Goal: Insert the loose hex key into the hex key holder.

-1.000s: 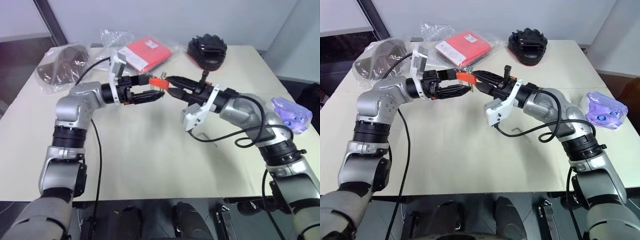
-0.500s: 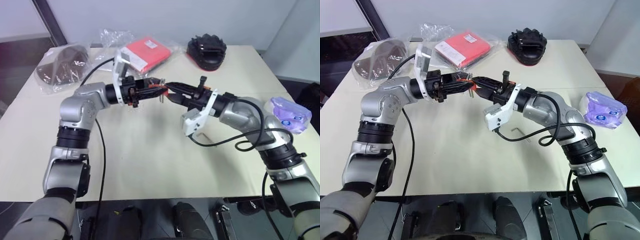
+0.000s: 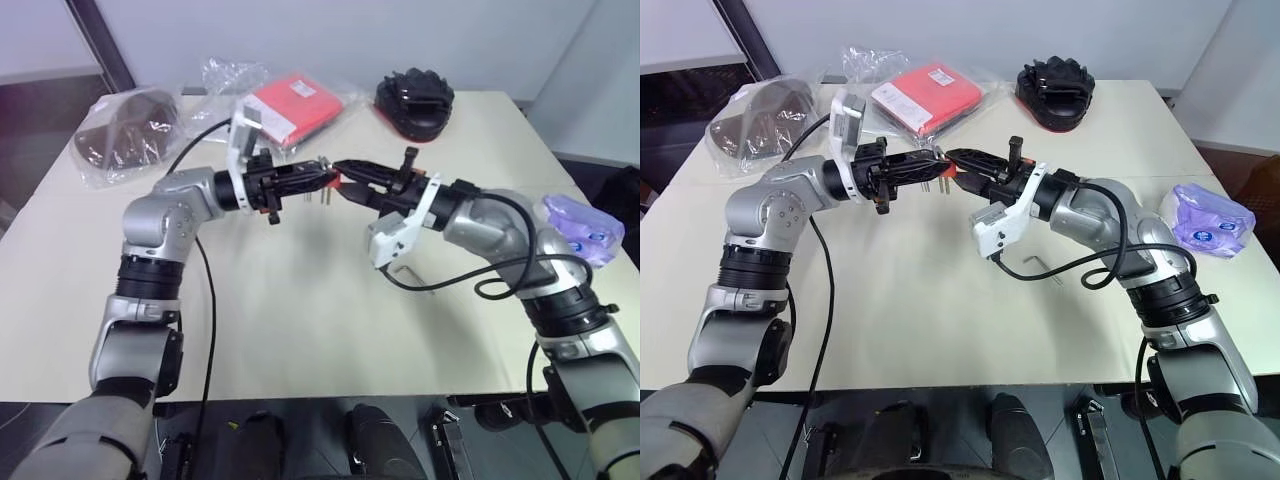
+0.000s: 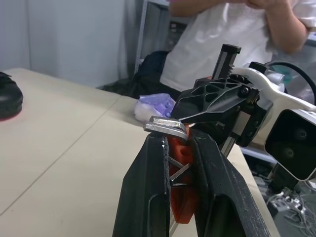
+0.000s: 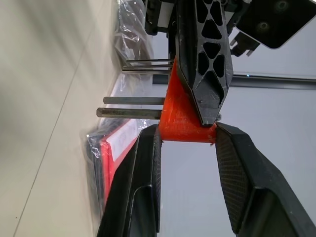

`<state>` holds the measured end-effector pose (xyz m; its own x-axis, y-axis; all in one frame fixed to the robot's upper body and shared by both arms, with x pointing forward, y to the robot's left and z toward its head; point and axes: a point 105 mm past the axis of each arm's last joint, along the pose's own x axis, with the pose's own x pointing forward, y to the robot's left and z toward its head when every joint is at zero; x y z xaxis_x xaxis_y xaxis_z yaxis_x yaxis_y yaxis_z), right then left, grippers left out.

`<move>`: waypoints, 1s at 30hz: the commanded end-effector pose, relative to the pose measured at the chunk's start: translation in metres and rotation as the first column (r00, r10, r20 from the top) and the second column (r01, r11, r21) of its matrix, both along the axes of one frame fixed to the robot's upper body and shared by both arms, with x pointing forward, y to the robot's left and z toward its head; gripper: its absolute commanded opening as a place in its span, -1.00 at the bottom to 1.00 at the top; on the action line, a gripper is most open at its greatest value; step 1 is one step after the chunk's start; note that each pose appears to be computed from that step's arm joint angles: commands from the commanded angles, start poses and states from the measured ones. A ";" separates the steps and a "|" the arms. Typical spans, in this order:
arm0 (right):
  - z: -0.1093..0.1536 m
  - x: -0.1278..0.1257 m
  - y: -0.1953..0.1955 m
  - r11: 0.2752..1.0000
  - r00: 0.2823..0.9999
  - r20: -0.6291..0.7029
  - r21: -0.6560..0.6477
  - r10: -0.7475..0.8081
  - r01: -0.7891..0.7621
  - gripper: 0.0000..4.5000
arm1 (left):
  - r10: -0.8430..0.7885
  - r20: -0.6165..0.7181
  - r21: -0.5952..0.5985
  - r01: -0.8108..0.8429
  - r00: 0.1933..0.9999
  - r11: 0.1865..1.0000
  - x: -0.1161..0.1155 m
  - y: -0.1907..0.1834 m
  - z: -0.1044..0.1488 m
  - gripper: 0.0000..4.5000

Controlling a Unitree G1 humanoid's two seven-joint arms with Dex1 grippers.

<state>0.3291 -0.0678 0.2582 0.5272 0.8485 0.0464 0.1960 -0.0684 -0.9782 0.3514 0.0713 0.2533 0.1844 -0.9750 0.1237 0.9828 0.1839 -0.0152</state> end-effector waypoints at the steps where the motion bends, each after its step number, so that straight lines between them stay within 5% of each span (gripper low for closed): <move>1: 0.021 -0.005 -0.003 0.999 0.999 0.050 0.043 0.014 -0.016 0.54 | 0.013 0.046 -0.006 -0.013 0.999 1.000 -0.002 0.001 0.009 -0.98; 3: 0.021 -0.004 -0.003 0.999 0.999 0.041 0.044 0.008 -0.009 0.99 | 0.015 0.047 -0.005 -0.015 0.999 1.000 -0.002 0.001 0.009 -0.98; 7: 0.020 -0.002 -0.007 0.998 1.000 -0.009 0.064 -0.017 0.017 0.99 | 0.023 0.055 -0.004 -0.023 0.998 1.000 -0.001 0.002 0.009 -0.98; 10: 0.009 0.012 -0.028 0.973 0.957 -0.262 0.158 -0.123 0.168 0.99 | 0.035 0.070 -0.008 -0.035 0.997 0.999 -0.001 0.004 0.012 -0.98; 13: -0.003 0.020 -0.056 0.880 0.779 -0.610 0.282 -0.143 0.382 0.99 | 0.042 0.076 -0.017 -0.041 0.996 0.999 -0.002 0.005 0.015 -0.98; 16: -0.008 0.011 -0.077 0.731 0.446 -0.893 0.344 0.061 0.589 0.99 | 0.046 0.074 -0.018 -0.045 0.996 0.999 -0.004 0.006 0.013 -0.98; 22: -0.051 -0.015 -0.087 0.592 0.076 -0.979 0.176 0.190 0.787 0.99 | 0.049 0.063 -0.014 -0.048 0.997 0.999 -0.006 0.006 0.009 -0.98; 26: -0.092 -0.028 -0.097 0.521 -0.049 -0.982 0.053 0.180 0.852 0.99 | 0.050 0.061 -0.007 -0.050 0.997 0.999 -0.008 0.006 0.008 -0.98; 30: -0.119 -0.028 -0.107 0.459 -0.056 -0.985 0.025 0.162 0.888 0.99 | 0.051 0.056 -0.001 -0.051 0.997 0.999 -0.010 0.006 0.007 -0.98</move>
<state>0.2967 -0.1726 0.1295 0.6989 0.4541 -0.5526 -0.5338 0.8454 0.0196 0.3481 0.0767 0.2459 0.2461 -0.9640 0.1009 0.9690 0.2469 -0.0047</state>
